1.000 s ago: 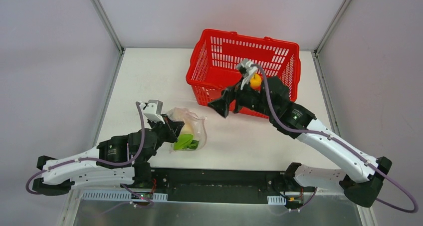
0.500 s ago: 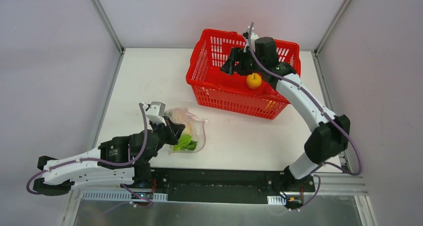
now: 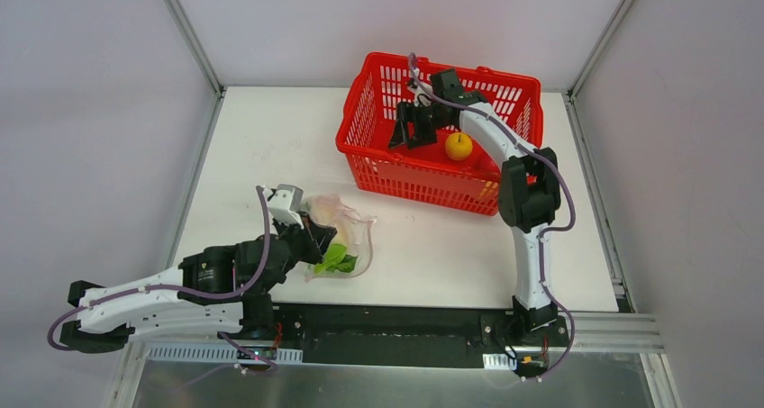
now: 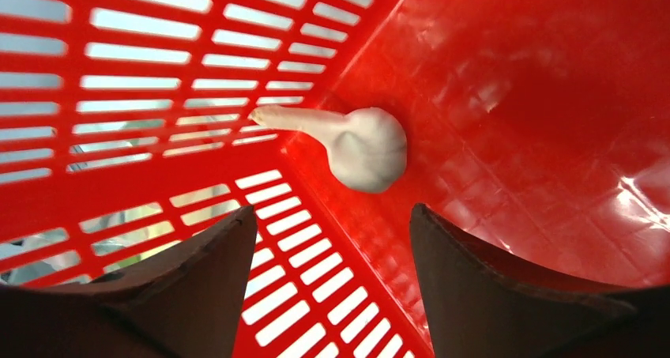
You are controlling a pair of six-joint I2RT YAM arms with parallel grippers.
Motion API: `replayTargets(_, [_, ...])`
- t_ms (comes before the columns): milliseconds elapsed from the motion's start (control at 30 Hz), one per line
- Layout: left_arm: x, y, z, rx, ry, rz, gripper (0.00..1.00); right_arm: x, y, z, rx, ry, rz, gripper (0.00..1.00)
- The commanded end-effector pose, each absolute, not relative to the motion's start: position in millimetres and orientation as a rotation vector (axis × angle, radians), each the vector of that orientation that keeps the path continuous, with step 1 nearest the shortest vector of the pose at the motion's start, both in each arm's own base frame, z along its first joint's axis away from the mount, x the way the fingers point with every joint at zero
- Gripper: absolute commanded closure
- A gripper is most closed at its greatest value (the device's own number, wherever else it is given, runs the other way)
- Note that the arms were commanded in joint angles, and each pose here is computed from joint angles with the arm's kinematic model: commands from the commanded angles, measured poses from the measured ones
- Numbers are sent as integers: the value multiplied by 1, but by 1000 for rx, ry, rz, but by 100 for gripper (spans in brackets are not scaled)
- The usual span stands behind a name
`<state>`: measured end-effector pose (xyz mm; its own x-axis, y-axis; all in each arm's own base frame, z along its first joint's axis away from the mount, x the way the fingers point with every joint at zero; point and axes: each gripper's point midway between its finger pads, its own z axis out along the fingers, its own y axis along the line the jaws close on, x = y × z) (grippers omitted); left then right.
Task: Place the food in the zip-top bag and seal the zipper
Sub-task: Pick up the fake vegetable from the bin.
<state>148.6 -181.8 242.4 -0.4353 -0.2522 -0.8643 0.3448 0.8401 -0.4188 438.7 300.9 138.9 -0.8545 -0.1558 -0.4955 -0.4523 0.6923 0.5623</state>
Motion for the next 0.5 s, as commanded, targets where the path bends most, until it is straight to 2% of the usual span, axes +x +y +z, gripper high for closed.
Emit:
replayTargets(0, [149,-174,249,66,1896,-653,100,423,306,141,-679,2437,1013,27])
replayTargets(233, [150,-167,252,52,1887,-644,100,400,321,115,-876,2421,996,27])
replayTargets(467, [148,-163,254,60,1896,-636,100,400,329,98,-944,2414,892,28])
